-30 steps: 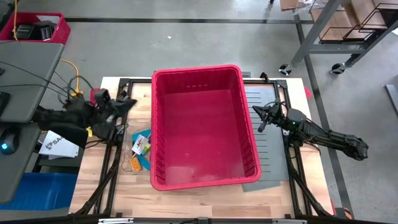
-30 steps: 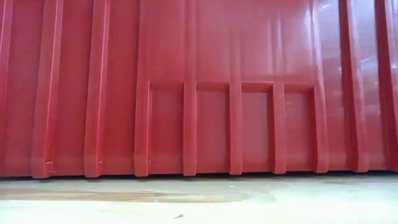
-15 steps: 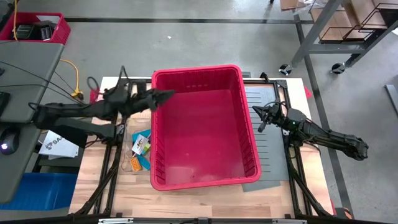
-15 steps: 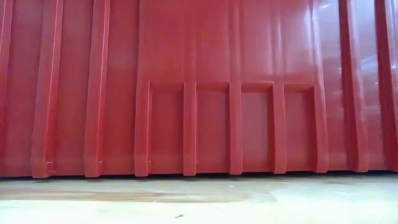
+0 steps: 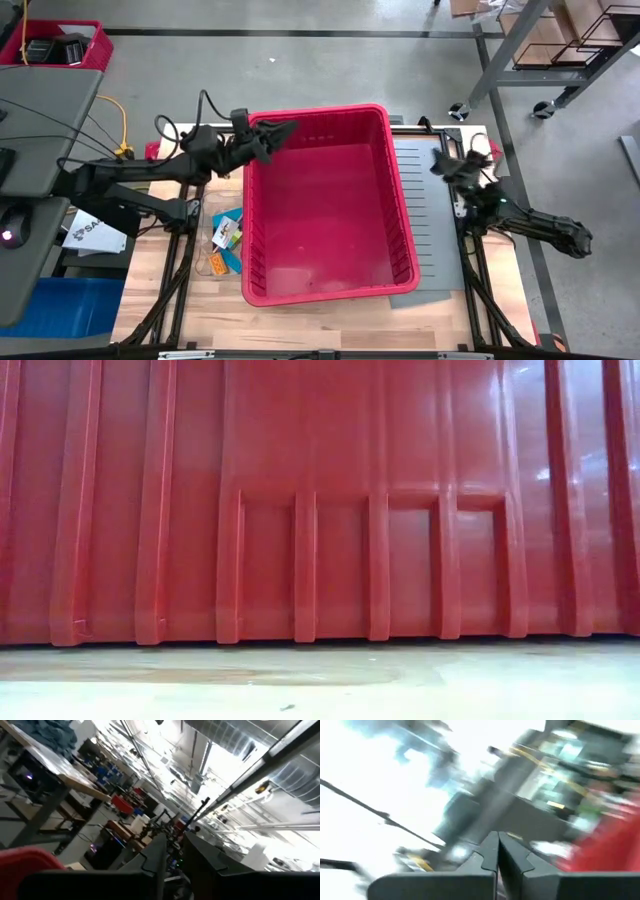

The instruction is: Sort Items/Unsort Items

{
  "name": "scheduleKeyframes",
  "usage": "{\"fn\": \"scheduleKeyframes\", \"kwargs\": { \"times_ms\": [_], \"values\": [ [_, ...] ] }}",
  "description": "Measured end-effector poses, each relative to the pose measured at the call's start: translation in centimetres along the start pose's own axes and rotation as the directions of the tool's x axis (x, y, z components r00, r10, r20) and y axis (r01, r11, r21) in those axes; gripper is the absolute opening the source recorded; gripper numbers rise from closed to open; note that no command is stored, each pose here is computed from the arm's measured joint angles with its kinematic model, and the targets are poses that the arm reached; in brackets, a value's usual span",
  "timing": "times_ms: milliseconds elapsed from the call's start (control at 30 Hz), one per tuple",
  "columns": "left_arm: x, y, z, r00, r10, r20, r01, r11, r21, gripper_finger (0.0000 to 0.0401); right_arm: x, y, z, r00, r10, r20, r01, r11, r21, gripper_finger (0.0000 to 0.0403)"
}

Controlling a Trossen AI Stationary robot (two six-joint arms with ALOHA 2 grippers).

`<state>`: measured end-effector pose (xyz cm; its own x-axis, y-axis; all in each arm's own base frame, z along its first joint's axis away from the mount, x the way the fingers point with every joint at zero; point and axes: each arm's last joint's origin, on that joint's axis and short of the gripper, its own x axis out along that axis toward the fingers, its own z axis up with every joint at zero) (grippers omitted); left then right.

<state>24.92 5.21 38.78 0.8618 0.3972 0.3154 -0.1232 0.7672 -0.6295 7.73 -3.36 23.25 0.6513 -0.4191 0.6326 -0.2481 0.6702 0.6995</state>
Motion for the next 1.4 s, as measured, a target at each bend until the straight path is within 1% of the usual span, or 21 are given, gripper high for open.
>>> {"fn": "scheduleKeyframes", "kwargs": {
  "times_ms": [100, 200, 300, 367, 433, 533, 600, 667, 700, 767, 867, 933, 967, 1000, 1033, 1067, 1100, 1200, 1267, 1333, 1400],
  "values": [
    [0.2, 0.7, 0.2, 0.999, -0.008, -0.038, 0.010, 0.999, 0.035, 0.0038, 1.0, 3.2, 1.8, 0.982, 0.167, 0.085, -0.169, 0.986, 0.017, 0.0000],
    [0.2, 1.4, -0.1, 0.992, -0.010, -0.127, 0.016, 0.999, 0.047, 0.0008, 2.7, 6.3, 3.4, 0.980, 0.188, 0.059, -0.186, 0.982, -0.047, 0.0000],
    [0.1, 2.2, -0.9, 0.968, 0.031, -0.248, -0.022, 0.999, 0.043, 0.0004, 5.0, 8.7, 4.2, 0.989, 0.110, -0.098, -0.123, 0.983, -0.134, 0.0000],
    [-0.1, 2.6, -1.6, 0.943, 0.063, -0.328, -0.049, 0.997, 0.053, 0.0001, 6.6, 9.4, 4.2, 0.976, 0.006, -0.220, -0.045, 0.984, -0.170, 0.0000],
    [-0.4, 2.9, -2.2, 0.918, 0.084, -0.388, -0.063, 0.996, 0.067, 0.0001, 8.1, 9.4, 3.7, 0.936, -0.102, -0.338, 0.035, 0.979, -0.198, 0.0000],
    [-0.7, 3.1, -2.9, 0.876, 0.092, -0.473, -0.040, 0.992, 0.117, 0.0001, 9.7, 8.5, 2.7, 0.850, -0.236, -0.471, 0.150, 0.965, -0.214, 0.0000],
    [-1.1, 3.4, -3.4, 0.837, 0.113, -0.536, -0.045, 0.989, 0.139, 0.0001, 10.3, 7.5, 1.7, 0.761, -0.312, -0.569, 0.220, 0.949, -0.227, 0.0000],
    [-1.4, 3.9, -4.1, 0.789, 0.160, -0.593, -0.082, 0.984, 0.156, 0.0001, 10.5, 6.4, 0.7, 0.642, -0.368, -0.673, 0.295, 0.928, -0.227, 0.0000],
    [-1.6, 4.3, -4.5, 0.761, 0.187, -0.621, -0.104, 0.980, 0.168, 0.0001, 10.4, 5.9, 0.1, 0.562, -0.389, -0.730, 0.340, 0.913, -0.225, 0.0000],
    [-1.7, 4.9, -5.3, 0.709, 0.231, -0.666, -0.138, 0.972, 0.190, 0.0000, 9.6, 4.6, -1.1, 0.362, -0.424, -0.830, 0.448, 0.860, -0.243, 0.0000],
    [-1.6, 5.7, -6.5, 0.647, 0.250, -0.720, -0.154, 0.968, 0.197, 0.0000, 7.3, 3.1, -2.7, 0.053, -0.499, -0.865, 0.546, 0.740, -0.393, 0.0000],
    [-1.2, 6.1, -7.3, 0.620, 0.229, -0.750, -0.142, 0.974, 0.179, 0.0000, 6.2, 2.7, -3.2, -0.073, -0.537, -0.840, 0.541, 0.687, -0.486, 0.0001],
    [-1.1, 6.3, -7.7, 0.606, 0.223, -0.764, -0.140, 0.975, 0.173, 0.0000, 5.2, 2.4, -3.3, -0.157, -0.554, -0.818, 0.535, 0.649, -0.542, 0.0001],
    [-1.0, 6.4, -8.0, 0.592, 0.215, -0.777, -0.137, 0.977, 0.166, 0.0000, 3.6, 1.8, -3.4, -0.288, -0.569, -0.770, 0.536, 0.571, -0.622, 0.0001],
    [-0.9, 6.6, -8.4, 0.578, 0.210, -0.789, -0.135, 0.978, 0.161, 0.0000, 2.4, 1.2, -3.6, -0.389, -0.581, -0.715, 0.525, 0.498, -0.690, 0.0001],
    [-0.8, 6.7, -8.7, 0.568, 0.210, -0.796, -0.136, 0.978, 0.161, 0.0000, 2.6, 1.1, -3.9, -0.377, -0.596, -0.708, 0.519, 0.497, -0.695, 0.0001],
    [-0.8, 6.8, -9.0, 0.558, 0.214, -0.802, -0.140, 0.977, 0.163, 0.0000, 2.8, 1.4, -3.8, -0.344, -0.603, -0.720, 0.523, 0.514, -0.680, 0.0001],
    [-0.7, 7.1, -9.5, 0.543, 0.221, -0.810, -0.145, 0.975, 0.168, 0.0000, 1.3, 1.4, -3.5, -0.451, -0.608, -0.653, 0.502, 0.433, -0.749, 0.0001],
    [-0.7, 7.2, -9.4, 0.545, 0.222, -0.808, -0.138, 0.975, 0.175, 0.0000, 1.4, 1.4, -3.5, -0.444, -0.618, -0.649, 0.508, 0.422, -0.750, 0.0001],
    [-0.9, 7.4, -9.5, 0.521, 0.240, -0.819, -0.142, 0.971, 0.194, 0.0000, 0.9, 1.7, -3.1, -0.485, -0.611, -0.626, 0.484, 0.408, -0.774, 0.0001],
    [-1.1, 7.7, -9.5, 0.502, 0.263, -0.824, -0.152, 0.965, 0.215, 0.0000, 1.2, 1.5, -3.4, -0.462, -0.621, -0.633, 0.495, 0.412, -0.765, 0.0001]
  ]
}}
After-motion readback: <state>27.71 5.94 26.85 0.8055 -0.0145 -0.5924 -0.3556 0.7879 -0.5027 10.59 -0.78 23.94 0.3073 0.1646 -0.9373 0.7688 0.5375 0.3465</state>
